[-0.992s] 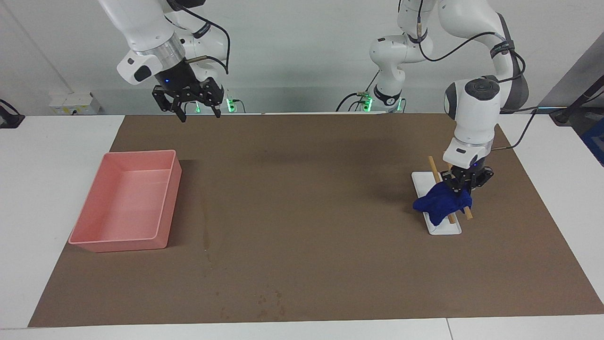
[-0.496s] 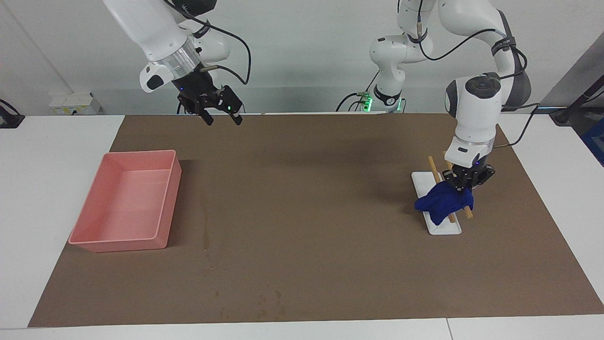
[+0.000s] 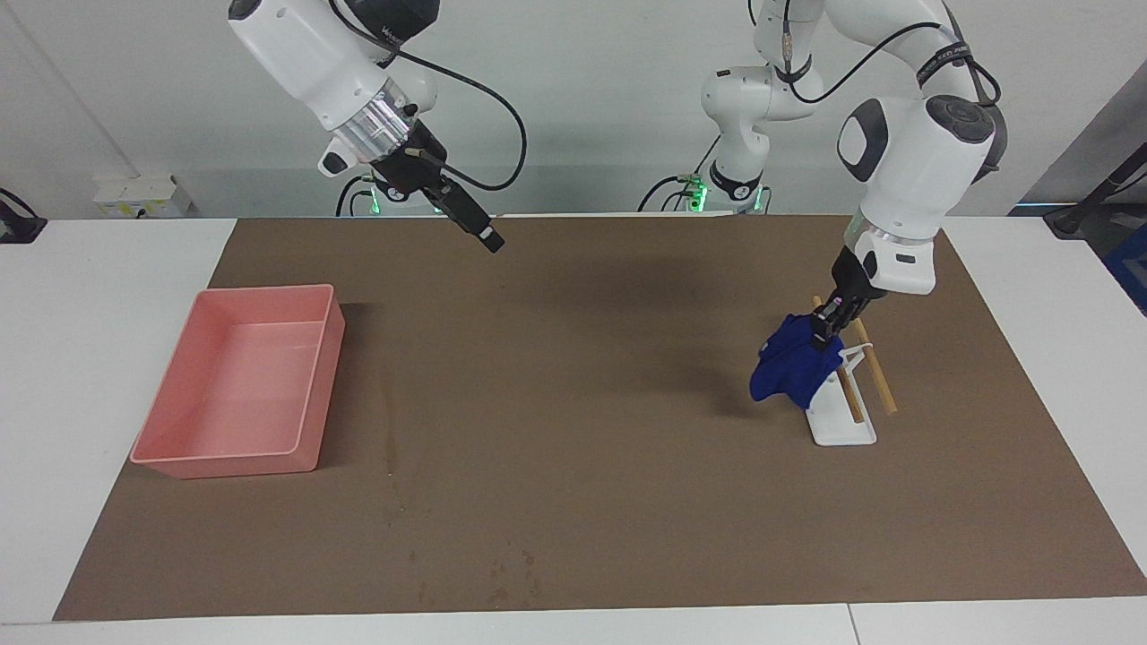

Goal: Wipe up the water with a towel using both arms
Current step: 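Carry the towel to the center while the right gripper reaches it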

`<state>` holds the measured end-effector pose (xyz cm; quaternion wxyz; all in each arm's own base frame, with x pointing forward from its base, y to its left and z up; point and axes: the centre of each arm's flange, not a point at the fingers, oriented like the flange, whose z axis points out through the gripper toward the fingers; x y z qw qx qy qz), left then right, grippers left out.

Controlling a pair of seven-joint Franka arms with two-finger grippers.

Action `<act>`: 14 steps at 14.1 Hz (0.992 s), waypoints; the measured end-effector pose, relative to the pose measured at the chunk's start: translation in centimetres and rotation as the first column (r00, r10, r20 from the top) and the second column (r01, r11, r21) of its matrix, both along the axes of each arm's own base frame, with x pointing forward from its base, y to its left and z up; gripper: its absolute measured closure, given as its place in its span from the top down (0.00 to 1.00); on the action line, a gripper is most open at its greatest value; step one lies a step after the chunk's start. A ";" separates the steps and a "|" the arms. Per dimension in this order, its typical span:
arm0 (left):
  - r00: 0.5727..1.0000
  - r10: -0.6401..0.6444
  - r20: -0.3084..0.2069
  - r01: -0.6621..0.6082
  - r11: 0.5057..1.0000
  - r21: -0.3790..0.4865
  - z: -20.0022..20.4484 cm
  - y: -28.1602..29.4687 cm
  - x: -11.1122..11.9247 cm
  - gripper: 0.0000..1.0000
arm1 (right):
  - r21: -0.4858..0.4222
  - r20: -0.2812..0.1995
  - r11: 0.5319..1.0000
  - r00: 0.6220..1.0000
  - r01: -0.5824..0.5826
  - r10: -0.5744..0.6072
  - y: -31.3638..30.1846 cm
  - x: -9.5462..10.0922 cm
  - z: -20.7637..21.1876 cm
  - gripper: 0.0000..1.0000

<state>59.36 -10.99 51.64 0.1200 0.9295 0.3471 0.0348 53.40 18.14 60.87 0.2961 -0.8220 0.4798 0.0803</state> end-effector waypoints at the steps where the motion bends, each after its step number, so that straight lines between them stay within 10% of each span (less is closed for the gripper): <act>1: 0.993 0.112 -0.040 -0.115 0.989 -0.091 0.5 -1.2 -0.2 0.16 | 0.034 -0.024 0.998 0.999 0.048 -0.047 0.2 0.1 -0.2 1.00; 8: 0.804 0.429 -0.412 -0.580 0.722 -0.379 4.6 -8.8 -3.1 0.16 | 0.106 -0.098 0.979 0.982 0.173 -0.163 7.6 -1.8 -2.3 1.00; 14: 0.755 0.424 -0.501 -0.638 0.651 -0.411 7.1 -13.5 -5.6 0.16 | 0.112 -0.079 0.980 0.984 0.166 -0.158 11.0 -2.9 -4.1 1.00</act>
